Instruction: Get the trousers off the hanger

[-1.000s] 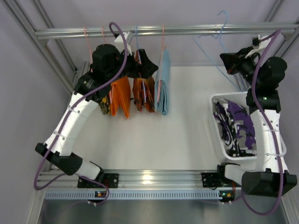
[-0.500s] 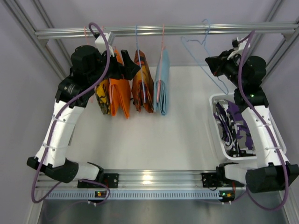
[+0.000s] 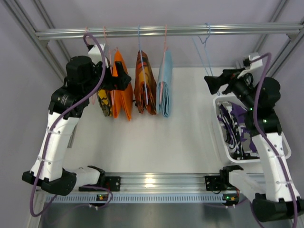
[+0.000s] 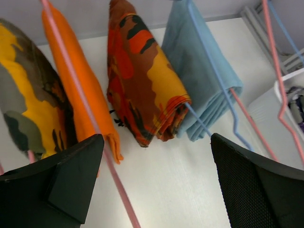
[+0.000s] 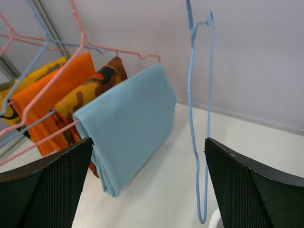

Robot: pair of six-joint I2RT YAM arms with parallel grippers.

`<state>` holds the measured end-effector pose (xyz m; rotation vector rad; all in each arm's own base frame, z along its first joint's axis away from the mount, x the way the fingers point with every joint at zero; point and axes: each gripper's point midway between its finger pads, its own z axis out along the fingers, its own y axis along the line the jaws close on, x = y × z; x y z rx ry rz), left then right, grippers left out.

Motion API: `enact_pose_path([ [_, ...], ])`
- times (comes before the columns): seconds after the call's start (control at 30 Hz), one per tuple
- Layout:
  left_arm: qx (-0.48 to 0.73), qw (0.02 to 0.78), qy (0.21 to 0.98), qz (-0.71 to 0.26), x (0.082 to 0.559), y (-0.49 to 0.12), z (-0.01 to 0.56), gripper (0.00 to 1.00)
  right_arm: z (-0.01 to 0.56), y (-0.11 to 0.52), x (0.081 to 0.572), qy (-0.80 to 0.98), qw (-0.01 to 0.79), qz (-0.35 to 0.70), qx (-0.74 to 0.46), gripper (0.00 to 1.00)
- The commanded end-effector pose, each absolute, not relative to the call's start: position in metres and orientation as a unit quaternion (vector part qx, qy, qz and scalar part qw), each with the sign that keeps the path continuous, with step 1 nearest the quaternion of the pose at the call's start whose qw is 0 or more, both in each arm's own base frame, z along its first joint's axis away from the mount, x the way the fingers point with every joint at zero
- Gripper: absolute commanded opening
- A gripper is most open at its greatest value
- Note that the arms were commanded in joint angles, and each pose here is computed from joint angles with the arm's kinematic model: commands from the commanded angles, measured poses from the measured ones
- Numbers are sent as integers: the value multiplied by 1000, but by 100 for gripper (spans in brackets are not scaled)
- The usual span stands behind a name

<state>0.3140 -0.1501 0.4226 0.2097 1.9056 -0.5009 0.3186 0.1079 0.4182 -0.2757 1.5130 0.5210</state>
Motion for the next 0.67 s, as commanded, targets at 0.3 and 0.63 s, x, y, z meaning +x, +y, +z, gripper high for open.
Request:
enact_pose_path([
  [0.3,27,616,787,-32,285,-62,419,99,411,78,216,660,723,169,-117,100],
  [0.63,23,647,762,-24,265,-49,450,99,410,79,211,654,727,170,-122,99],
])
